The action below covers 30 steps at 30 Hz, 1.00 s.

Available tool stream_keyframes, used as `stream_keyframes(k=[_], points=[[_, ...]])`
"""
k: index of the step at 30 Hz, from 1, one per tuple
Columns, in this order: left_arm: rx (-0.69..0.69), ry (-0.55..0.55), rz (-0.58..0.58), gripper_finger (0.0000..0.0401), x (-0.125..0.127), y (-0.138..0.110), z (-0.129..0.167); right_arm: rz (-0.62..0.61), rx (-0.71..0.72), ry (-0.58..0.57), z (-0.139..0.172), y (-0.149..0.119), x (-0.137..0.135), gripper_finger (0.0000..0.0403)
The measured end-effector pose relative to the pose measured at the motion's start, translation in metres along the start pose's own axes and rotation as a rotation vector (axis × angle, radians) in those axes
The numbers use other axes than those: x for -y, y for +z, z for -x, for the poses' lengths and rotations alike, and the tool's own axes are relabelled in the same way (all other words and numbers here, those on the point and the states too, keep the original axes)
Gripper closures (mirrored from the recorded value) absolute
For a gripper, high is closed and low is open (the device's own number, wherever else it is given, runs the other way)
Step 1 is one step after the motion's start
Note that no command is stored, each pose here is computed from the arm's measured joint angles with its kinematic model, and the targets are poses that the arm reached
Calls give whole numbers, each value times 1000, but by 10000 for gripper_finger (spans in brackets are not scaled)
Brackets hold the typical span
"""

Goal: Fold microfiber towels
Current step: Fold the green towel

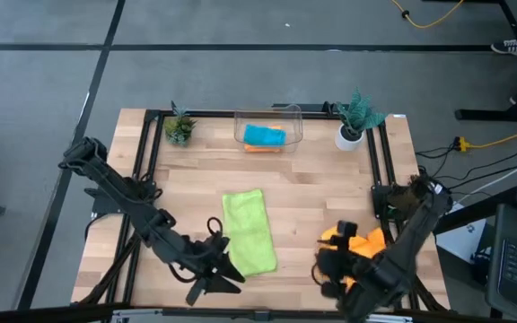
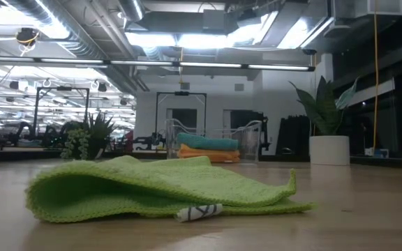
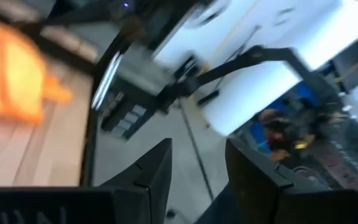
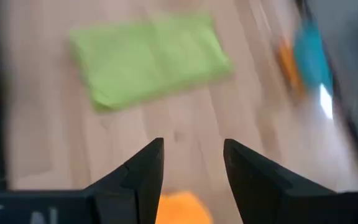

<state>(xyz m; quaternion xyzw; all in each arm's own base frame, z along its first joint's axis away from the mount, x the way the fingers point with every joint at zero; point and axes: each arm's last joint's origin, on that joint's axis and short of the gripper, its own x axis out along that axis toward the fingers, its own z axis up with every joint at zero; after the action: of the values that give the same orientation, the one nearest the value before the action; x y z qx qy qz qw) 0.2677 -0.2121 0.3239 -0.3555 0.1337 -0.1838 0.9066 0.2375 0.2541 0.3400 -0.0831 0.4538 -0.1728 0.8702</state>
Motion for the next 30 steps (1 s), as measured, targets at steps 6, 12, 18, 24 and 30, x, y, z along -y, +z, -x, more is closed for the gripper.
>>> stream_keyframes(k=[6,12,18,24,30], points=[[115,-88,-91,260,12,17,8,-415,-511,-55,-59,-62,29,232],[129,-39,-97,260,6,21,8,-409,-600,719,-103,-87,-12,232],[145,-29,-103,260,2,25,7,-292,23,1325,-96,-52,-28,232],[154,4,-229,260,2,22,6,-217,406,1061,-101,-34,-17,232],[146,148,-327,260,14,4,4,-239,462,825,-112,-33,-10,232]])
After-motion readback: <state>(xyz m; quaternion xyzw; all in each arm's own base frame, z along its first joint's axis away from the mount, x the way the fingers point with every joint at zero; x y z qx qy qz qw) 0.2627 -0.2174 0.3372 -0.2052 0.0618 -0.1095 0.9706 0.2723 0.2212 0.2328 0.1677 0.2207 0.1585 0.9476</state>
